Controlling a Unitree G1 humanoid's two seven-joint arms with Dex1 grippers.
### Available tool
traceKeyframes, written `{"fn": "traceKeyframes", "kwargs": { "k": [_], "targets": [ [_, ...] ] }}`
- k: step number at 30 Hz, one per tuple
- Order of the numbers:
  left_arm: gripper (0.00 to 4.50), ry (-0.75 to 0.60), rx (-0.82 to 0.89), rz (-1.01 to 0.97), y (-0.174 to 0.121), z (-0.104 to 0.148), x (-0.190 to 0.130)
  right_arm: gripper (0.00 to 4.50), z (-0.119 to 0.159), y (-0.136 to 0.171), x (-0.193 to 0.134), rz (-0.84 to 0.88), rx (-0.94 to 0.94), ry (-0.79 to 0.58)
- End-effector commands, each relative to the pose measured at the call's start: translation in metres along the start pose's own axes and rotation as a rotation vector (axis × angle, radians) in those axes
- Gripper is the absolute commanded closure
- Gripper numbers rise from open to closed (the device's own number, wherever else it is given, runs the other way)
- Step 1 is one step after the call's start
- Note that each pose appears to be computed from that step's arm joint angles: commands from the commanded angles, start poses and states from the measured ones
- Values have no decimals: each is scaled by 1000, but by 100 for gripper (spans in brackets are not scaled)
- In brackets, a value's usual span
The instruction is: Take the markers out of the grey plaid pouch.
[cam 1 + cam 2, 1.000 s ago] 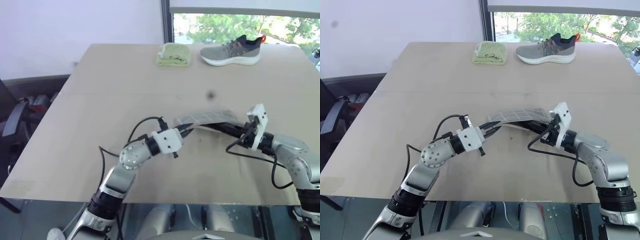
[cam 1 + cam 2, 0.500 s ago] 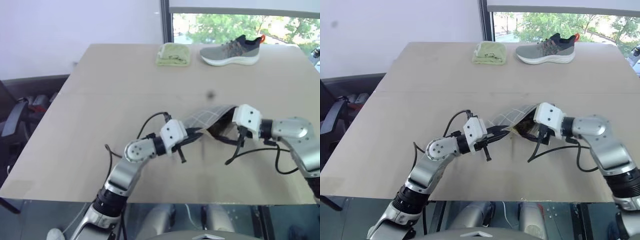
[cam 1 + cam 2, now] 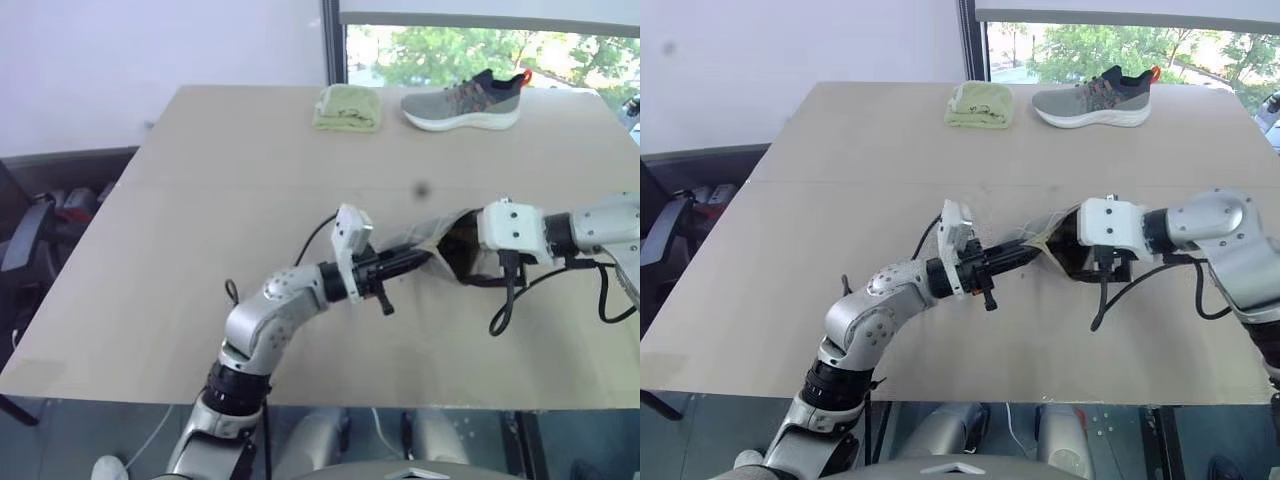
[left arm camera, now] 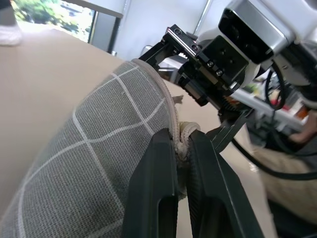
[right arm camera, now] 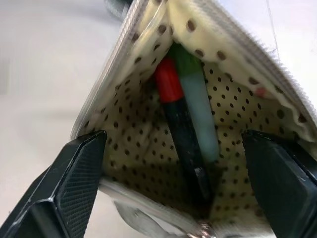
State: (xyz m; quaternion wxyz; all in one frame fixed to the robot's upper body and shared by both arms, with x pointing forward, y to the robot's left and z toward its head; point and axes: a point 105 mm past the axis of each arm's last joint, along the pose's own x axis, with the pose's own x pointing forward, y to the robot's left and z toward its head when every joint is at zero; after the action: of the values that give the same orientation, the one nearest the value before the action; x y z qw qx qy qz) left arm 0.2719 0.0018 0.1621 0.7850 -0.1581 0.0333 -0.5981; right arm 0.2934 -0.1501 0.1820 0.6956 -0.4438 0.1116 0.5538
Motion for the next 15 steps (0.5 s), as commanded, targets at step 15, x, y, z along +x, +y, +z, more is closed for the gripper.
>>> {"fn": "traceKeyframes", "kwargs": {
  "k": [15],
  "targets": [
    [450,-100,-26,-30,-16,25,0,181,-35,2,41,-8,-179,102]
  ]
}}
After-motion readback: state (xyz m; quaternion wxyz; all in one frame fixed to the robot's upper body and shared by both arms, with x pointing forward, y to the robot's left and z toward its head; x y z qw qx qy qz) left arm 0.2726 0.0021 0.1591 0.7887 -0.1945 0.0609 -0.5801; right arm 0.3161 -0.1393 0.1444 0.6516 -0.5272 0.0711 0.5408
